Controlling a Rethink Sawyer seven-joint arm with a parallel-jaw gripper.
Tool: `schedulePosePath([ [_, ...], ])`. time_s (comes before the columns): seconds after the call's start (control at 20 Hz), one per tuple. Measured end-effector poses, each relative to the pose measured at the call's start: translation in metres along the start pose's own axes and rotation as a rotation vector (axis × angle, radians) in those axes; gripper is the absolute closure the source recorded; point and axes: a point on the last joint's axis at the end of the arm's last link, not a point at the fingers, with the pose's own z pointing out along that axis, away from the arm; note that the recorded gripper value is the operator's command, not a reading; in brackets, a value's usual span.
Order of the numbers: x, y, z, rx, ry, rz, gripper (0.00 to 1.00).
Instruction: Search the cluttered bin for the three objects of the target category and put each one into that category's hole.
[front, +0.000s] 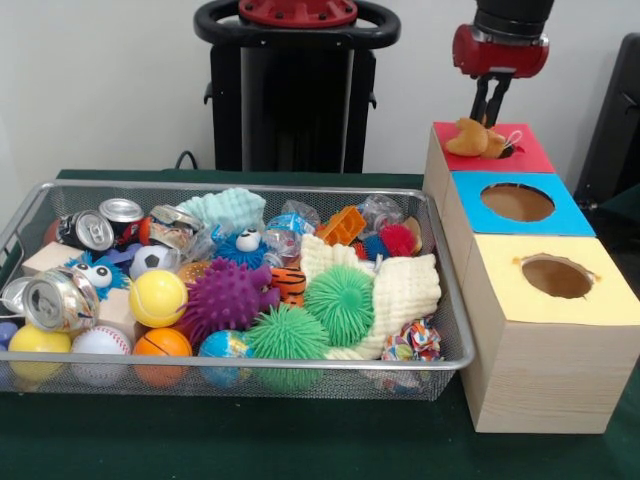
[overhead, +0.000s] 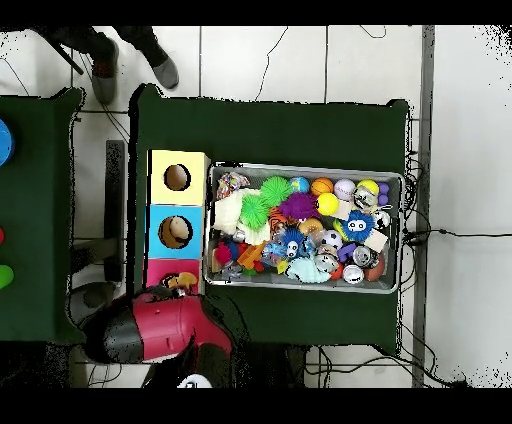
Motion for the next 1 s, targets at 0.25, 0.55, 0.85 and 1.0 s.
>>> schedulePosePath([
  [0.25,0.016,0.023,0.007,0.022,0.019,-0.055,1.0],
  [0.55,0.021,0.037,0.013,0.029,0.011,-0.086,1.0],
  [0.85,0.019,0.037,0.015,0.029,-0.006,-0.088,1.0],
  [1.0,0.02,0.037,0.015,0.029,-0.007,-0.088,1.0],
])
